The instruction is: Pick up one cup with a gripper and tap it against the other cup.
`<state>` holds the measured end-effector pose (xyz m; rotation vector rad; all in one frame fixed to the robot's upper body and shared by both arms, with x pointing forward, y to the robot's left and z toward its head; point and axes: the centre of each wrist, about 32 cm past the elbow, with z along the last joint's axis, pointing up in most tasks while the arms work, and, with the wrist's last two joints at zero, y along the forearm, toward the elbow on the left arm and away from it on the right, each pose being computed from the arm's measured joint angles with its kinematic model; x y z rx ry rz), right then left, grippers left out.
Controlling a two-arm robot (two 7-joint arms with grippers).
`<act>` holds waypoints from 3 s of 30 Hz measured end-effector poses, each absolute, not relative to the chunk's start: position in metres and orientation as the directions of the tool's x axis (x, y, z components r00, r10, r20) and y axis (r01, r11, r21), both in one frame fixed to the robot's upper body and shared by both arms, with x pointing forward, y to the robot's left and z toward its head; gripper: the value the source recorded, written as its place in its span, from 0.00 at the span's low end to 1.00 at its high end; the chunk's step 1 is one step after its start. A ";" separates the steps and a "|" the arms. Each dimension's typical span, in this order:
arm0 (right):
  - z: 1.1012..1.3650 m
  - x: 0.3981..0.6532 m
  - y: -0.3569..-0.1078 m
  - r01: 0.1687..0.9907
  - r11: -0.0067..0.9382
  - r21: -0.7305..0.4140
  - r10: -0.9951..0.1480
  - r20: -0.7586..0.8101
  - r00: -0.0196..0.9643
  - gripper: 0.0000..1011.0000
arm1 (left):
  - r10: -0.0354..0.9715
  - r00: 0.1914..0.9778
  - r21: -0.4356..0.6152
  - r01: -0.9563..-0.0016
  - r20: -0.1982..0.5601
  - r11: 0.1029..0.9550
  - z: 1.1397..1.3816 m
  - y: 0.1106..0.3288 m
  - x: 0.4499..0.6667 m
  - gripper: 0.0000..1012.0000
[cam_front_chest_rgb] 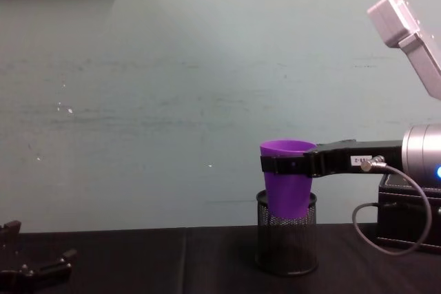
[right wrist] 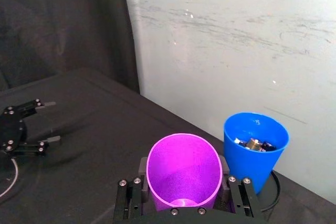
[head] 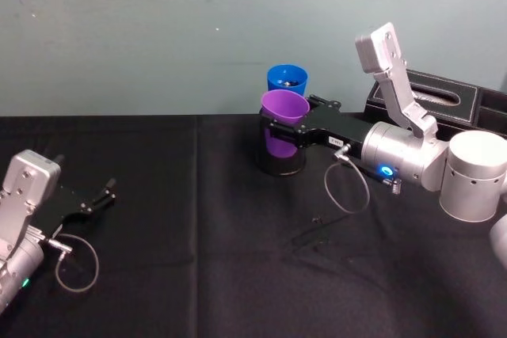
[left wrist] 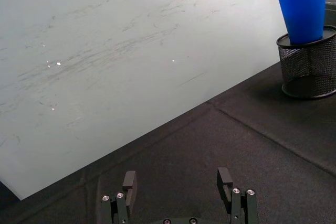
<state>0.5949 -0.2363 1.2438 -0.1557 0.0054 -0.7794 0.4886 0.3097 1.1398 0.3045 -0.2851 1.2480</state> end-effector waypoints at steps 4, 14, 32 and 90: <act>1.242 0.598 -0.237 0.704 0.694 -0.150 -0.706 0.049 0.706 0.73 | 0.880 0.292 0.070 -0.955 0.374 0.287 1.140 0.310 0.489 0.99; 1.241 0.602 -0.237 0.712 0.685 -0.155 -0.716 0.043 0.697 0.73 | 0.880 0.292 0.070 -0.955 0.374 0.287 1.140 0.310 0.489 0.99; 1.242 0.606 -0.238 0.726 0.670 -0.155 -0.730 0.037 0.682 0.73 | 0.880 0.292 0.070 -0.955 0.374 0.287 1.140 0.310 0.489 0.99; 1.244 0.616 -0.236 0.735 0.663 -0.144 -0.739 0.030 0.673 0.73 | 0.880 0.292 0.070 -0.955 0.374 0.287 1.140 0.310 0.489 0.99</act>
